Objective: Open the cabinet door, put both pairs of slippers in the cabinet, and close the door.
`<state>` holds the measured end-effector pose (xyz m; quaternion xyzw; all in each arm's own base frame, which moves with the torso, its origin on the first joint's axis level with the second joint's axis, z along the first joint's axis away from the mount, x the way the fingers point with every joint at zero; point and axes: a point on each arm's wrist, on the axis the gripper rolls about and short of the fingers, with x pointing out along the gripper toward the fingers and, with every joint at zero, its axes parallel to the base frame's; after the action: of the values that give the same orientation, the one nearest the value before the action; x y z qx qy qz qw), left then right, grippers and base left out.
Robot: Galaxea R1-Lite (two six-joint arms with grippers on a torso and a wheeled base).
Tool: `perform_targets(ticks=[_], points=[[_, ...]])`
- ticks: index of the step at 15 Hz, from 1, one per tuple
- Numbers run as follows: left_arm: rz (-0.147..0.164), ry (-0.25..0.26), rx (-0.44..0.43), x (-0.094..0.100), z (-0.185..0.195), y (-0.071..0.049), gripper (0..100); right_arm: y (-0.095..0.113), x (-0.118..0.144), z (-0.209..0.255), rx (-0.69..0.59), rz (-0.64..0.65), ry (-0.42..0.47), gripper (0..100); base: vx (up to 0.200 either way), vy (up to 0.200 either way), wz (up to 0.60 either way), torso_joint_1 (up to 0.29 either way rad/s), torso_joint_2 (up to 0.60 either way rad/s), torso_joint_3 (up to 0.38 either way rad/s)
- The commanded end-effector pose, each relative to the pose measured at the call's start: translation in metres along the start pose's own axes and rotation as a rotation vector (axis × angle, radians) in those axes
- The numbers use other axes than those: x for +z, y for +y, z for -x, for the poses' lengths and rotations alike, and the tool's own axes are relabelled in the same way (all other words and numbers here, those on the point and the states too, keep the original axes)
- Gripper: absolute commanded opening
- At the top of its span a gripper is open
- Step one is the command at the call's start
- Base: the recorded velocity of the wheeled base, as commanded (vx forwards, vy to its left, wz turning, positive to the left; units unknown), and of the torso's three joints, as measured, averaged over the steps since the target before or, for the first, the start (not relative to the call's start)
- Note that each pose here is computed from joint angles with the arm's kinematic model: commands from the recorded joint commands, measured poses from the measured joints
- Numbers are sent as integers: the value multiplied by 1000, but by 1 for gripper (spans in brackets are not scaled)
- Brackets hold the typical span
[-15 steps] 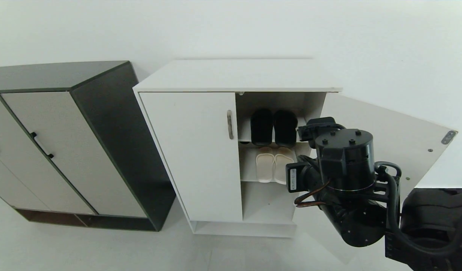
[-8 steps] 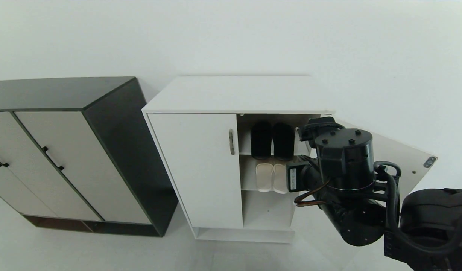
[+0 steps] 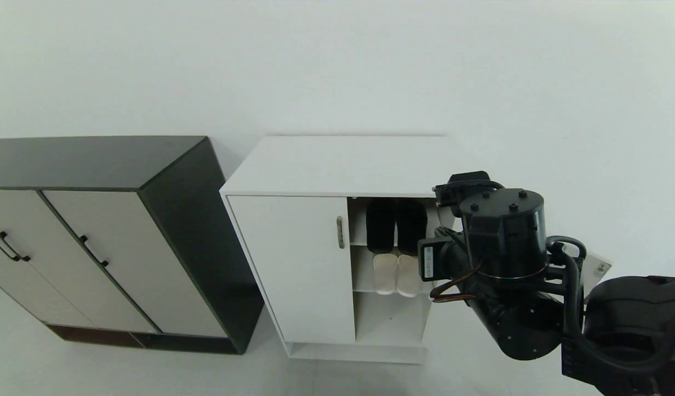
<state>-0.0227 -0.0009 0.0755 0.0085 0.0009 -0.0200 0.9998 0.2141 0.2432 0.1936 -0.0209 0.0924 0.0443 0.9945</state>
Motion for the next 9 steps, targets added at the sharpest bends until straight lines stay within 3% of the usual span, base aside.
perform_targets(ticks=[1, 4, 9], points=[[0, -1, 0, 0, 0, 0, 0, 0, -1, 0, 0, 1, 1, 0, 0, 0, 0, 261, -588, -330], [0, -1, 0, 0, 0, 0, 0, 0, 0, 0, 0, -2, -1, 0, 0, 0, 0, 214, -500, -261], [0, -1, 0, 0, 0, 0, 0, -1, -3, 0, -1, 8, 8, 0, 0, 0, 0, 9, -17, -10]])
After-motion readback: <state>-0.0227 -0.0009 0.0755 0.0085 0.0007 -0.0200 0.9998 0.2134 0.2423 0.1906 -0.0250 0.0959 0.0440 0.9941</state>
